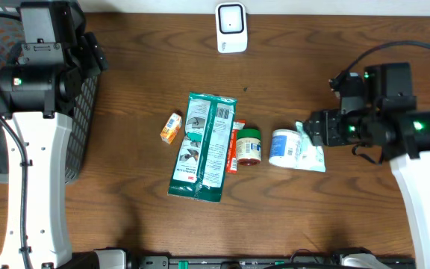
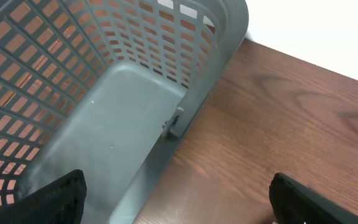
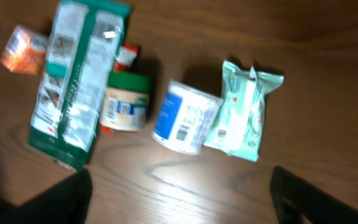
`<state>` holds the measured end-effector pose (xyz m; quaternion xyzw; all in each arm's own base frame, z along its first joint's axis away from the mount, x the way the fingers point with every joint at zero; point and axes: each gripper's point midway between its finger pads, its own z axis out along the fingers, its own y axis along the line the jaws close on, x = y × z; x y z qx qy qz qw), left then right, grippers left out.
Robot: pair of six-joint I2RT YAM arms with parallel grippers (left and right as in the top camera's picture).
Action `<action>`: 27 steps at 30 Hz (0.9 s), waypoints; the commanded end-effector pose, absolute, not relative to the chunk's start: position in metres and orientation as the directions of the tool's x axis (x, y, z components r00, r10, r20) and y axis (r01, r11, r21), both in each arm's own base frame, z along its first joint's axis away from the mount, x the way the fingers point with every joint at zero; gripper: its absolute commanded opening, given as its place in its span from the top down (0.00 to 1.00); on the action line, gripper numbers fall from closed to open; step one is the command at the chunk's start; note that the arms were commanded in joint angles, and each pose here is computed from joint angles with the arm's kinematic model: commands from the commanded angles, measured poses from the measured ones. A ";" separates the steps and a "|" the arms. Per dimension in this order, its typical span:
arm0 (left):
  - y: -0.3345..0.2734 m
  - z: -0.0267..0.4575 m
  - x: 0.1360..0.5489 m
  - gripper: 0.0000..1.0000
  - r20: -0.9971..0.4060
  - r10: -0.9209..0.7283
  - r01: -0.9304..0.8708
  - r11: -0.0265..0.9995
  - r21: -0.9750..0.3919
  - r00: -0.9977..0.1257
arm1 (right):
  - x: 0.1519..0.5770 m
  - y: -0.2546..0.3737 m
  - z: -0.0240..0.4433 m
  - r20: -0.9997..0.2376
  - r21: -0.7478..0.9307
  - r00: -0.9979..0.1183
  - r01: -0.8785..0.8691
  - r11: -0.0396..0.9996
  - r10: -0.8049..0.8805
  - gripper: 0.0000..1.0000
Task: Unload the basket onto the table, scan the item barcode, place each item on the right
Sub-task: 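Move the right gripper left toward the mint wipes pack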
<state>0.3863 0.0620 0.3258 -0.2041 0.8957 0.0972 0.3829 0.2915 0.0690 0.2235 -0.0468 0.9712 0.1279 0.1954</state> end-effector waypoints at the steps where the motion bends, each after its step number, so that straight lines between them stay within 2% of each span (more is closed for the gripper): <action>1: 0.066 0.328 0.386 0.10 -0.733 -0.294 -0.455 0.890 0.024 -0.614 | 0.298 0.072 0.214 -0.352 0.238 -0.935 -0.136 0.962 -0.046 0.02; 9: 0.066 0.328 0.386 0.10 -0.733 -0.294 -0.455 0.890 0.024 -0.614 | 0.306 0.073 0.180 -0.243 0.237 -0.968 -0.125 0.963 -0.066 0.01; 10: 0.066 0.328 0.386 0.10 -0.733 -0.294 -0.456 0.890 0.025 -0.614 | 0.307 0.073 0.178 -0.232 0.237 -0.970 -0.123 0.964 -0.066 0.05; 11: 0.066 0.328 0.386 0.10 -0.733 -0.294 -0.455 0.890 0.025 -0.614 | 0.307 0.073 0.175 -0.220 0.238 -0.973 -0.119 0.964 -0.066 0.14; 12: 0.066 0.328 0.386 0.10 -0.733 -0.294 -0.456 0.890 0.025 -0.614 | 0.307 0.073 0.173 -0.214 0.240 -0.975 -0.118 0.964 -0.066 0.28; 14: 0.066 0.328 0.386 0.10 -0.733 -0.294 -0.455 0.890 0.024 -0.614 | 0.308 0.074 0.171 -0.207 0.244 -0.977 -0.106 0.964 -0.055 0.42; 17: 0.066 0.328 0.386 0.10 -0.733 -0.294 -0.455 0.890 0.025 -0.614 | 0.311 0.074 0.171 -0.215 0.246 -0.976 -0.098 0.964 -0.044 0.51; 20: 0.066 0.328 0.386 0.10 -0.733 -0.294 -0.455 0.890 0.024 -0.614 | 0.313 0.074 0.172 -0.223 0.248 -0.974 -0.091 0.965 -0.034 0.52; 21: 0.066 0.328 0.386 0.10 -0.733 -0.294 -0.456 0.890 0.025 -0.614 | 0.314 0.074 0.172 -0.225 0.248 -0.974 -0.087 0.965 -0.030 0.46; 22: 0.066 0.328 0.386 0.10 -0.733 -0.294 -0.456 0.890 0.025 -0.614 | 0.315 0.074 0.172 -0.228 0.249 -0.973 -0.088 0.965 -0.030 0.25; 23: 0.066 0.328 0.386 0.10 -0.733 -0.294 -0.455 0.890 0.025 -0.614 | 0.315 0.074 0.173 -0.230 0.249 -0.973 -0.089 0.964 -0.030 0.01; 27: 0.066 0.328 0.386 0.10 -0.733 -0.294 -0.455 0.890 0.025 -0.614 | 0.316 0.076 0.173 -0.233 0.259 -0.972 -0.092 0.961 -0.030 0.01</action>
